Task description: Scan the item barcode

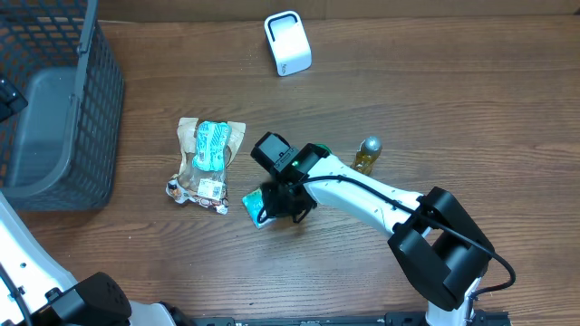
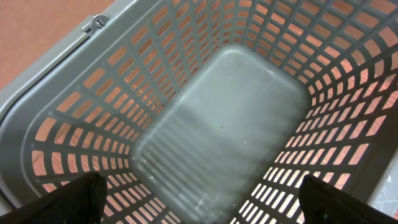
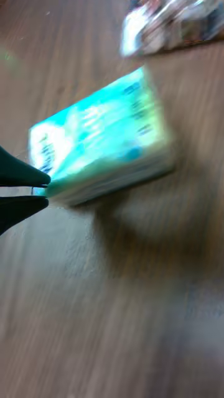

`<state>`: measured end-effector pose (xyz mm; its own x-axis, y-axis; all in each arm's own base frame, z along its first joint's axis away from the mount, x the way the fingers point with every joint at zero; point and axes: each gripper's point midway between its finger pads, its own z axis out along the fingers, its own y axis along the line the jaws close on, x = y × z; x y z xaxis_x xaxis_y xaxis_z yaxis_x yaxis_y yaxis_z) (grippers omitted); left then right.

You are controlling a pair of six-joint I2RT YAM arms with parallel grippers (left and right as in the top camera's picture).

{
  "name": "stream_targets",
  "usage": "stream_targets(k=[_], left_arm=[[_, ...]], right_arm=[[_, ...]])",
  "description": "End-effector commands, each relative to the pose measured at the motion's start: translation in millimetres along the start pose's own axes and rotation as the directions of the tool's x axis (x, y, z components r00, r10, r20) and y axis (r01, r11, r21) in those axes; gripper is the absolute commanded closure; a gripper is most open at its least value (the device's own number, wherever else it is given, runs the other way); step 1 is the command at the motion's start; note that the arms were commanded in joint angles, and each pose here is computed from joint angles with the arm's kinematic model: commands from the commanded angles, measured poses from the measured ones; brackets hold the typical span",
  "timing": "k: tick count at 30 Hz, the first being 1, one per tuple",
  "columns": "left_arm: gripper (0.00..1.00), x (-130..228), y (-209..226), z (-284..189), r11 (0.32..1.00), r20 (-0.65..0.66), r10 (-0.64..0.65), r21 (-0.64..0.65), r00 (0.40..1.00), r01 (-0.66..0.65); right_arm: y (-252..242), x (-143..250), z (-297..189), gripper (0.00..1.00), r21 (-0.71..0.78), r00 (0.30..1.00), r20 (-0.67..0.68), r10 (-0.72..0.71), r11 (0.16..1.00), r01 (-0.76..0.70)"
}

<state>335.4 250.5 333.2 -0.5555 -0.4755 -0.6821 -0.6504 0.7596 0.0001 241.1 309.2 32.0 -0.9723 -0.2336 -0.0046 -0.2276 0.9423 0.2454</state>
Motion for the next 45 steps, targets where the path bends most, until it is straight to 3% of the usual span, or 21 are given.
stream_targets(k=[1, 6, 11, 17, 25, 32, 45], left_arm=[[0.00, -4.2, -2.0, -0.8, 1.000, 0.009, 0.019, 0.009, 1.000, -0.019], [0.01, -4.2, -2.1, -0.8, 1.000, 0.009, 0.019, 0.010, 1.000, -0.019], [0.01, -4.3, -2.0, -0.8, 1.000, 0.010, 0.019, 0.009, 1.000, -0.019], [0.00, -4.3, -2.1, -0.8, 1.000, 0.010, 0.019, 0.010, 1.000, -0.019], [0.00, -4.3, -2.1, -0.8, 1.000, 0.010, 0.019, 0.010, 1.000, -0.019], [0.01, -4.3, -2.1, -0.8, 1.000, 0.010, 0.019, 0.010, 1.000, -0.019], [0.00, -4.3, -2.1, -0.8, 1.000, 0.010, 0.019, 0.010, 1.000, -0.019]], right_arm=[[11.9, -4.4, -14.6, 0.94, -0.006, 0.991, 0.007, -0.137, 0.991, 0.137], [30.1, 0.0, -32.5, 0.81, 0.024, 0.952, 0.008, -0.307, 0.951, 0.307], [38.2, -6.5, -32.9, 0.44, 0.080, 0.920, 0.060, -0.388, 0.920, 0.383], [48.0, -16.1, -33.6, 0.43, 0.056, 0.912, 0.110, -0.395, 0.919, 0.391], [41.4, -8.1, -32.2, 0.41, 0.072, 0.894, 0.067, -0.442, 0.896, 0.438], [23.5, 10.2, -24.8, 0.47, 0.096, 0.929, -0.015, -0.370, 0.924, 0.370], [6.1, 29.7, -19.4, 0.61, 0.125, 0.931, -0.105, -0.349, 0.924, 0.361]])
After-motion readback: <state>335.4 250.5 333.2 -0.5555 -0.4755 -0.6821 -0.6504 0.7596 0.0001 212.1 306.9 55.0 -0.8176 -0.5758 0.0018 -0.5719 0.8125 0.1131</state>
